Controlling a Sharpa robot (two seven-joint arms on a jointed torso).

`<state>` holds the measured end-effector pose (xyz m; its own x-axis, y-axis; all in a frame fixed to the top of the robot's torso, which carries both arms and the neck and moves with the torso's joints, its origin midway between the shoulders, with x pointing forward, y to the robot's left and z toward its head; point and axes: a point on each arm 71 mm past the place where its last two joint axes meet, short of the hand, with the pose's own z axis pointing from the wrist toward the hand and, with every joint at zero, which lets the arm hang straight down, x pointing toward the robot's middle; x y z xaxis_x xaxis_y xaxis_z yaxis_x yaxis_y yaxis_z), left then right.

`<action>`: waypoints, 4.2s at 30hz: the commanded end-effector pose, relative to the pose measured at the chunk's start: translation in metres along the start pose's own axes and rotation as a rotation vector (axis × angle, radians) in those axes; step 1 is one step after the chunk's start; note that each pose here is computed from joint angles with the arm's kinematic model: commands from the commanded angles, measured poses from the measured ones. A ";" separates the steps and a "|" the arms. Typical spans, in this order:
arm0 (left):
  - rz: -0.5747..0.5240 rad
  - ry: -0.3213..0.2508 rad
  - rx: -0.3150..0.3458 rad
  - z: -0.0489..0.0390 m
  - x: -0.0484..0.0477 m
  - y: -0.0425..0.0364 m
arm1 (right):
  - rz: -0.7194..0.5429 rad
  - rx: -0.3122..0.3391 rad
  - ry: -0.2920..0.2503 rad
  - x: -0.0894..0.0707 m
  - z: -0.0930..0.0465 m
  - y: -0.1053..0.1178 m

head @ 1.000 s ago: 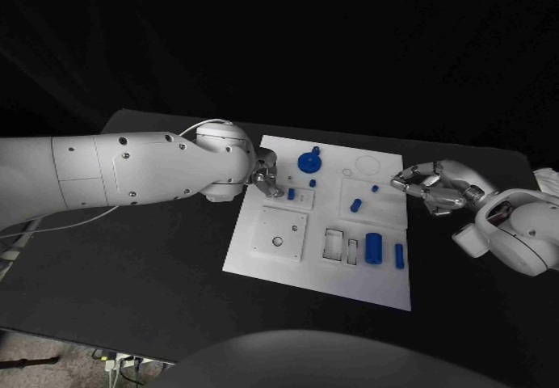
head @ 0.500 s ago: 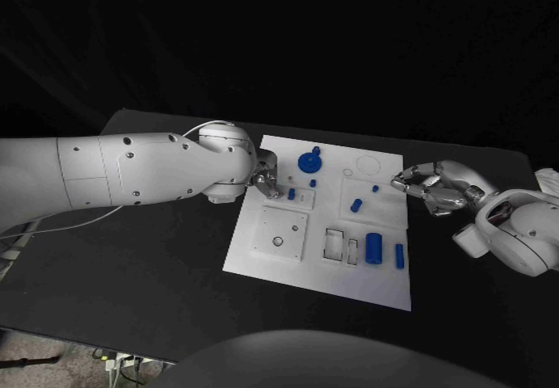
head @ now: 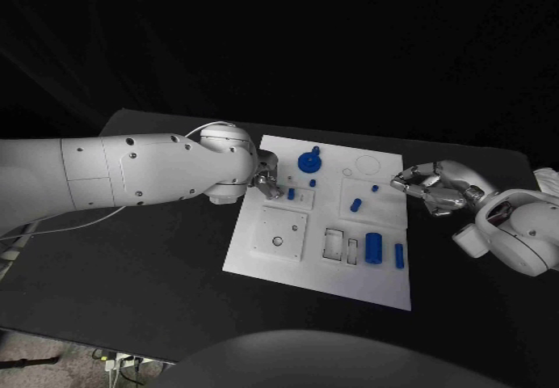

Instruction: Assemble the parts on the task board

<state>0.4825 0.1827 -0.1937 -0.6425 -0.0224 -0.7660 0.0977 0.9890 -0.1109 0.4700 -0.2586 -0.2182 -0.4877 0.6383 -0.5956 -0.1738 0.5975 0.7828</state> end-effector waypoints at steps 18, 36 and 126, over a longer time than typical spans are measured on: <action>-0.064 -0.045 0.087 -0.0023 0.0015 0.0005 | 0.000 0.001 0.018 0.002 -0.001 0.000; -0.008 0.056 0.163 -0.0179 -0.0358 0.0012 | 0.000 0.004 0.021 0.003 0.000 0.001; 0.228 -0.358 0.066 0.0311 -0.0784 0.0862 | 0.019 -0.008 0.027 0.004 -0.004 0.002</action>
<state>0.5659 0.2675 -0.1591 -0.2468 0.0917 -0.9647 0.2203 0.9748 0.0363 0.4653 -0.2586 -0.2162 -0.4878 0.6499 -0.5828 -0.1788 0.5791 0.7954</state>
